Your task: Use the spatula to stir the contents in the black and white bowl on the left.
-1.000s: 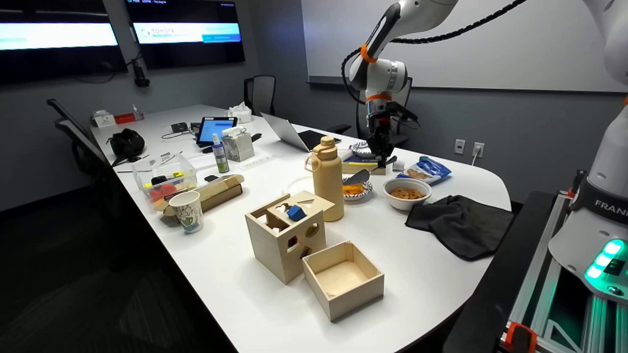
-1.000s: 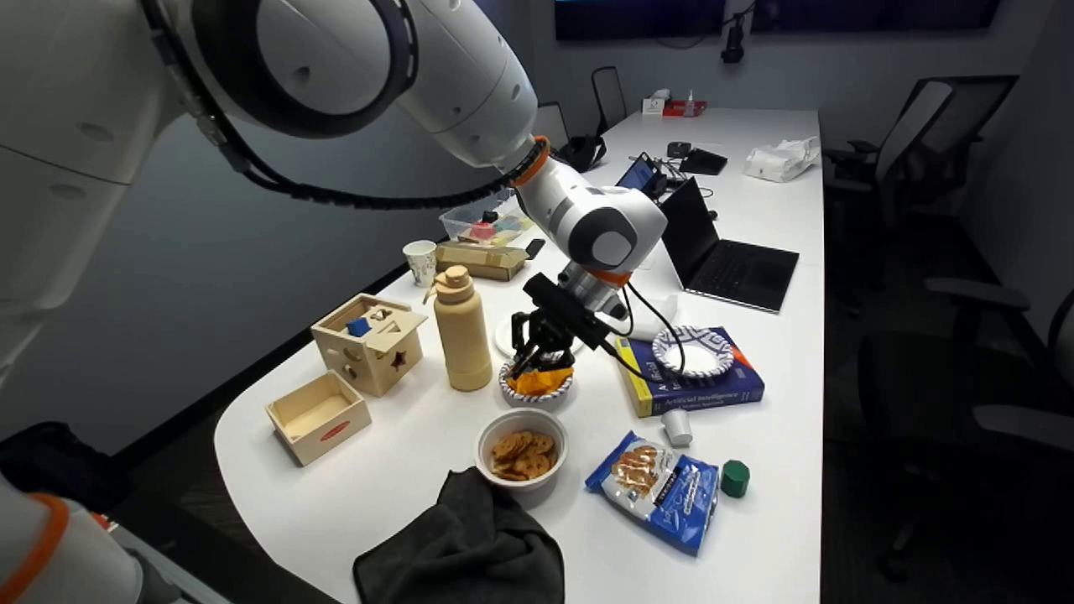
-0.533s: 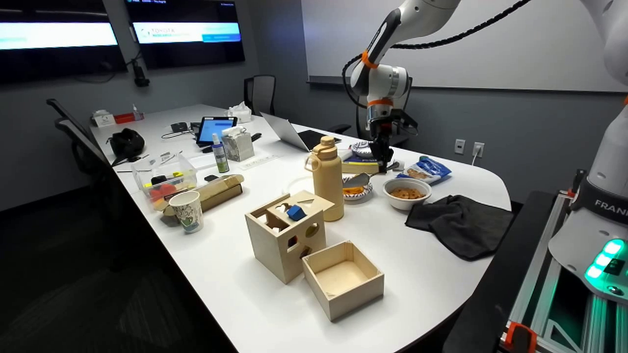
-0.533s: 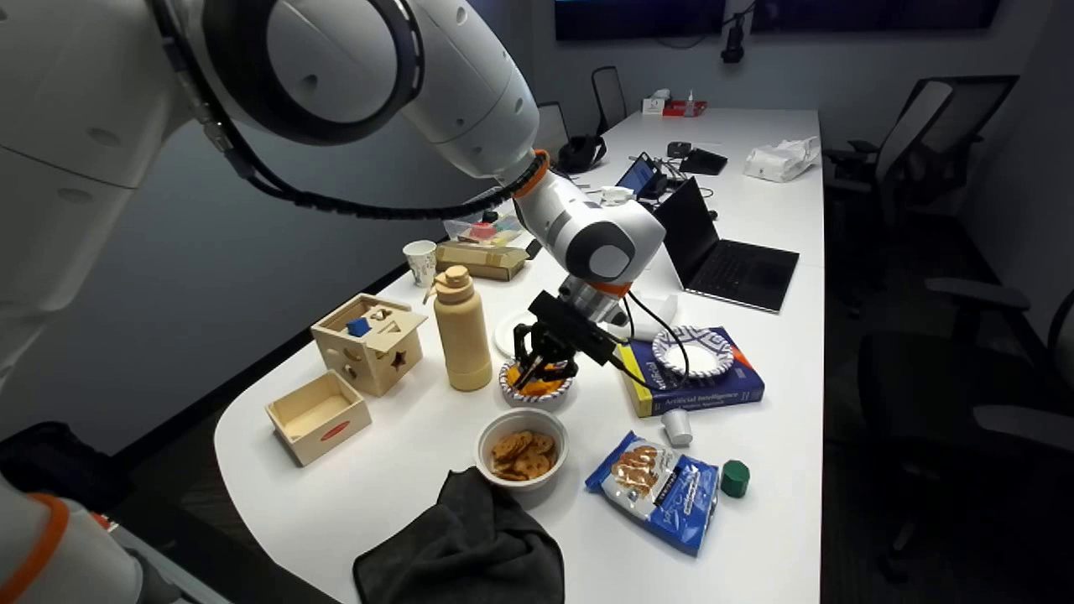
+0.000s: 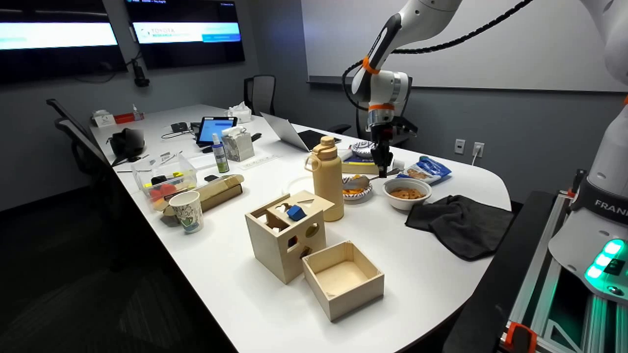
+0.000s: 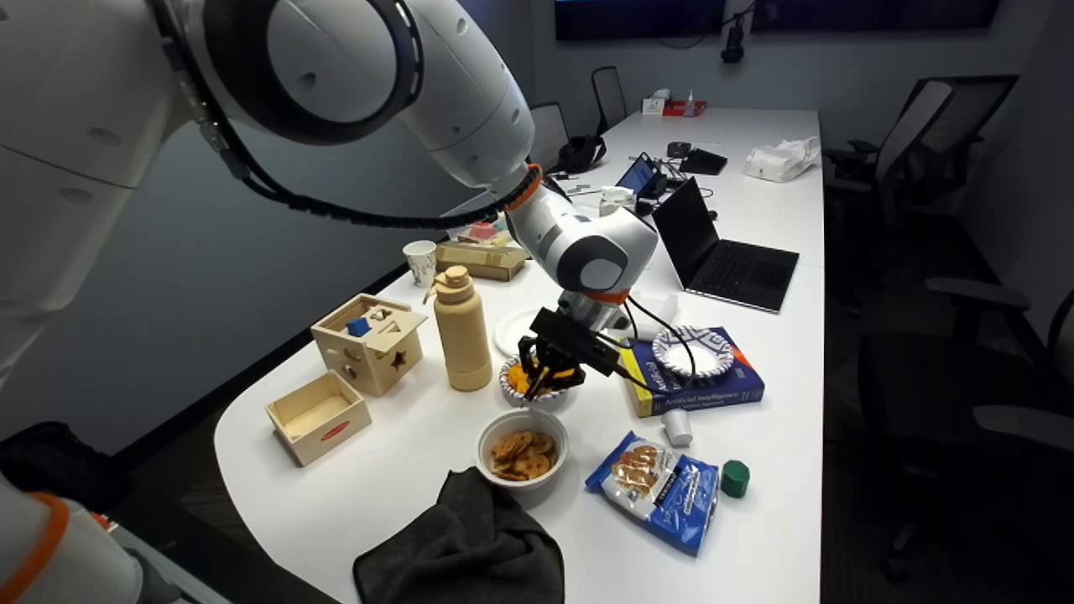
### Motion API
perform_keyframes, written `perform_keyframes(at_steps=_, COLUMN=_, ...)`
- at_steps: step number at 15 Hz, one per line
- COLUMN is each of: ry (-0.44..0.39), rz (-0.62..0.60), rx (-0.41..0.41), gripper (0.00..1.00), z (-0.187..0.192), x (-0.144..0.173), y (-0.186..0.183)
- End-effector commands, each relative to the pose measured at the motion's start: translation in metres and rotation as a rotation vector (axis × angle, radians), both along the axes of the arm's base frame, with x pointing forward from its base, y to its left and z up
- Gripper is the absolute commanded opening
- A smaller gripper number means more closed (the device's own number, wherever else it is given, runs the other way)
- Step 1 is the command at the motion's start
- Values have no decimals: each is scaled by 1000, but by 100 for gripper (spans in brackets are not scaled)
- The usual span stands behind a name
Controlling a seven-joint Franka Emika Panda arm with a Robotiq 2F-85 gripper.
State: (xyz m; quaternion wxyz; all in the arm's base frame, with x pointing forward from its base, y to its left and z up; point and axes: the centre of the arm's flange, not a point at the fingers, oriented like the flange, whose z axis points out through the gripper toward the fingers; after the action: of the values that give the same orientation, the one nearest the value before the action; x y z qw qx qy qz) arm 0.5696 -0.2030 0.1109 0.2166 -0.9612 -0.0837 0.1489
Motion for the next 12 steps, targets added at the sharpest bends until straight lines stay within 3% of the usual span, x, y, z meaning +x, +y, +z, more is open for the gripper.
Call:
perform_keyframes(at_steps=1, ry=-36, rz=26, rx=-49, gripper=1, z=0, x=-11, y=7)
perform_keyframes(at_steps=6, ry=-58, rz=37, rx=-71, gripper=1, z=-3, x=-12, y=9)
perform_keyframes(at_steps=7, ry=-59, rz=39, rx=-74, gripper=11, z=-2, x=-13, y=9)
perform_keyframes(at_steps=8, ry=-60, rz=43, rx=-76, gripper=30, z=-2, x=-12, y=9)
perform_keyframes(at_steps=12, ry=-69, rz=49, rx=-86, gripper=59, z=5, x=-13, y=9)
